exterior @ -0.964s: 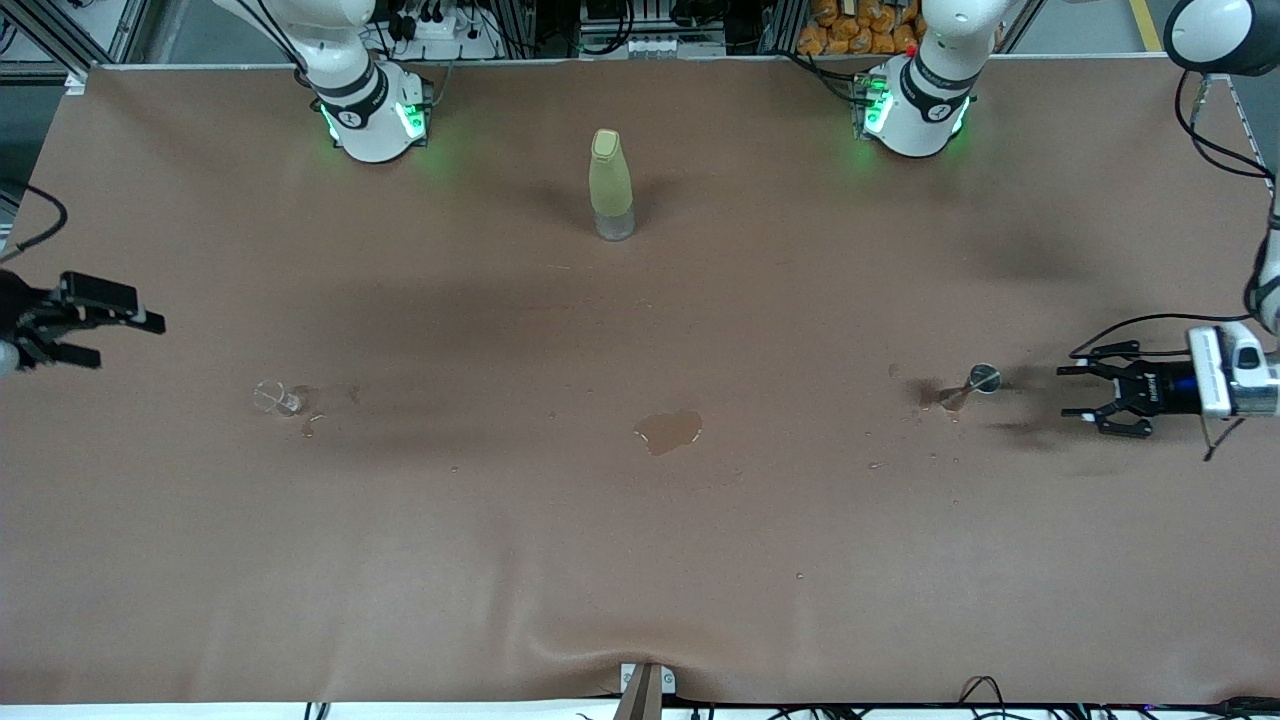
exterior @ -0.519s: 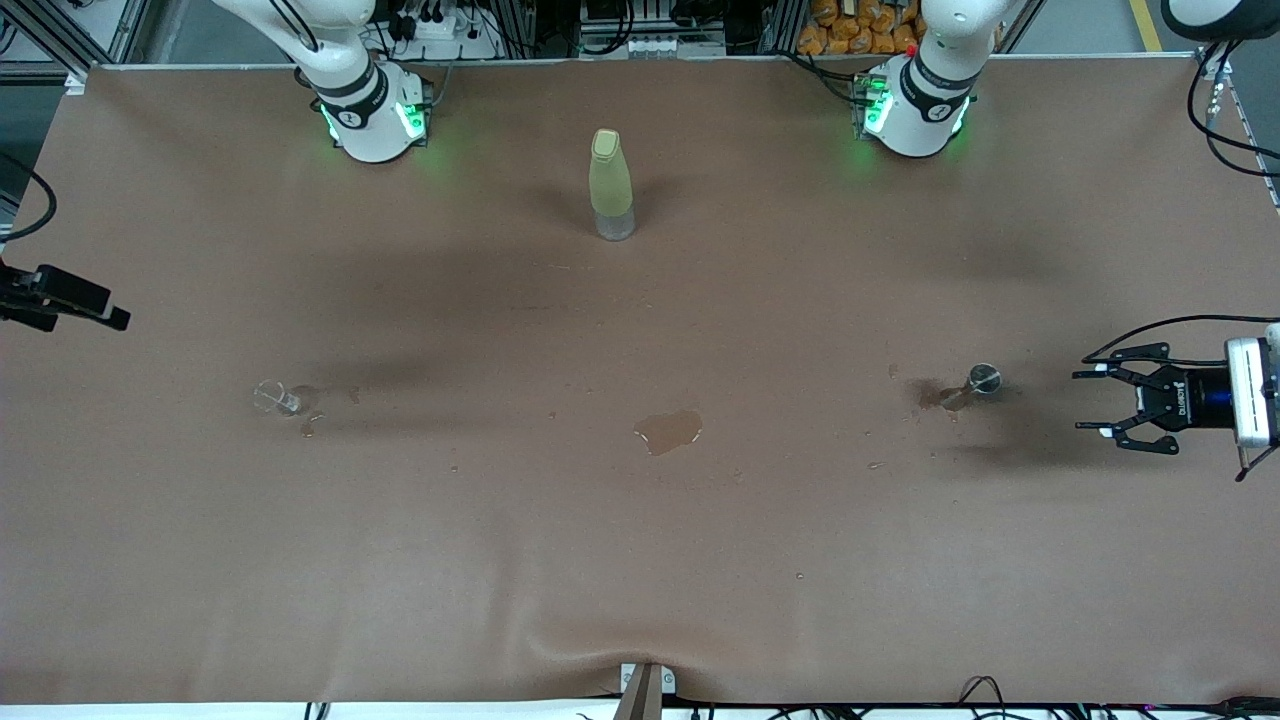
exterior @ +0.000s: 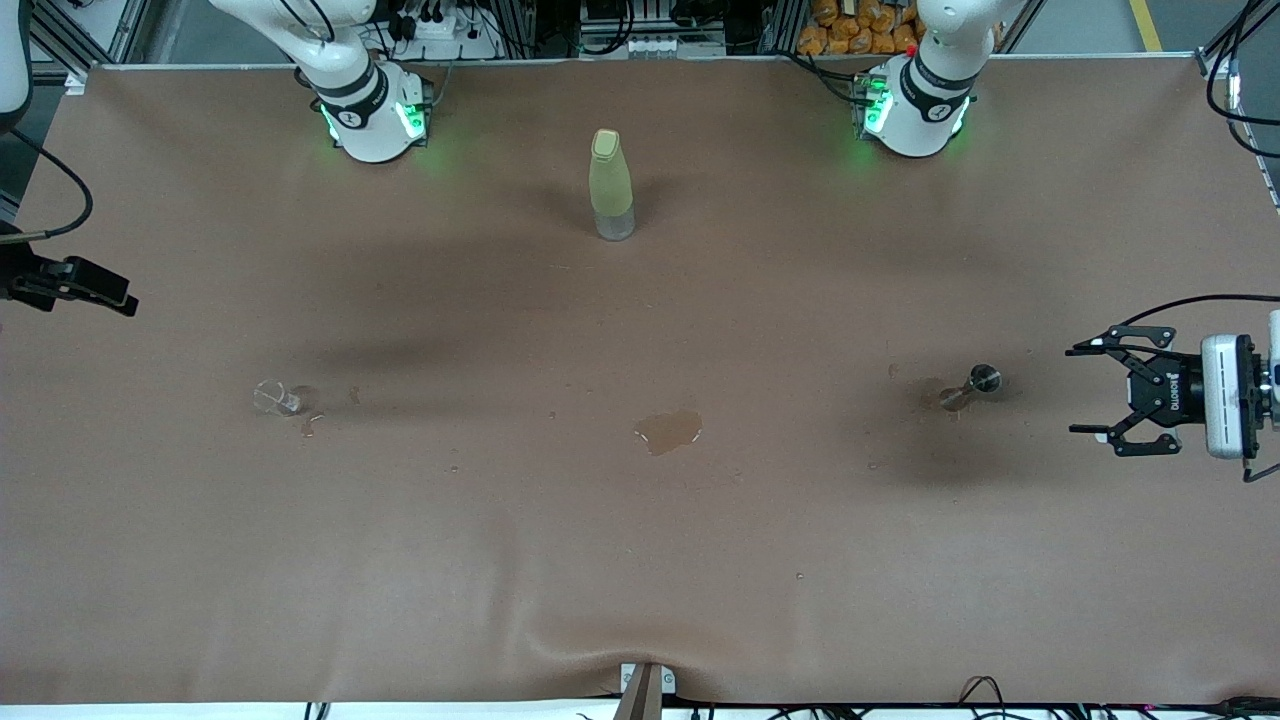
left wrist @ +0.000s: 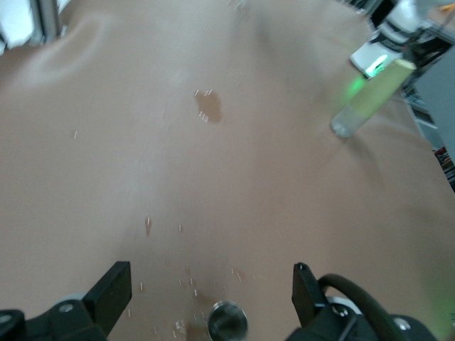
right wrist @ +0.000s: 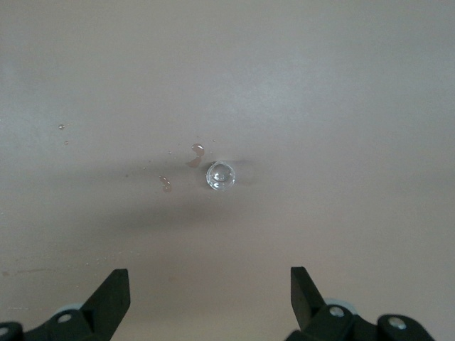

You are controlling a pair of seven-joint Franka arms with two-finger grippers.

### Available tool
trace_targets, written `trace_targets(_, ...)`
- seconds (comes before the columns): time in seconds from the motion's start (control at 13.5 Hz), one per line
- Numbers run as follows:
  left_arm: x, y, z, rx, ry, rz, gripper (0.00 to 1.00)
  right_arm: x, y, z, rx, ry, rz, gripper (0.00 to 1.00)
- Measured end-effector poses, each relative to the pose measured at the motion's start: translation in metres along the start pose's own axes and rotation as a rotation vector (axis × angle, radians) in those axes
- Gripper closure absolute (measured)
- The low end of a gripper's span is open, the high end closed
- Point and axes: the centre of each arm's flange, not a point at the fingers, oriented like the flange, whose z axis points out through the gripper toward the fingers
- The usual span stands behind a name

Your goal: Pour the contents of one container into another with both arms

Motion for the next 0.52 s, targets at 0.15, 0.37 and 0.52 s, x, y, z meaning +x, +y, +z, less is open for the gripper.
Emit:
trace_targets(0.15, 0.009, 0.005, -0.008, 0.059, -0.096, -0.180, 0.00, 0.000, 0.002, 0.000, 0.000, 0.000, 0.004, 0.00)
trace_targets(0.37, 0.026, 0.006, -0.006, 0.160, -0.205, -0.490, 0.00, -0.001, 0.002, 0.000, 0.004, -0.004, 0.006, 0.00)
trace_targets(0.52, 0.045, 0.007, -0.002, 0.246, -0.245, -0.660, 0.00, -0.002, 0.003, 0.001, 0.008, -0.016, 0.008, 0.00)
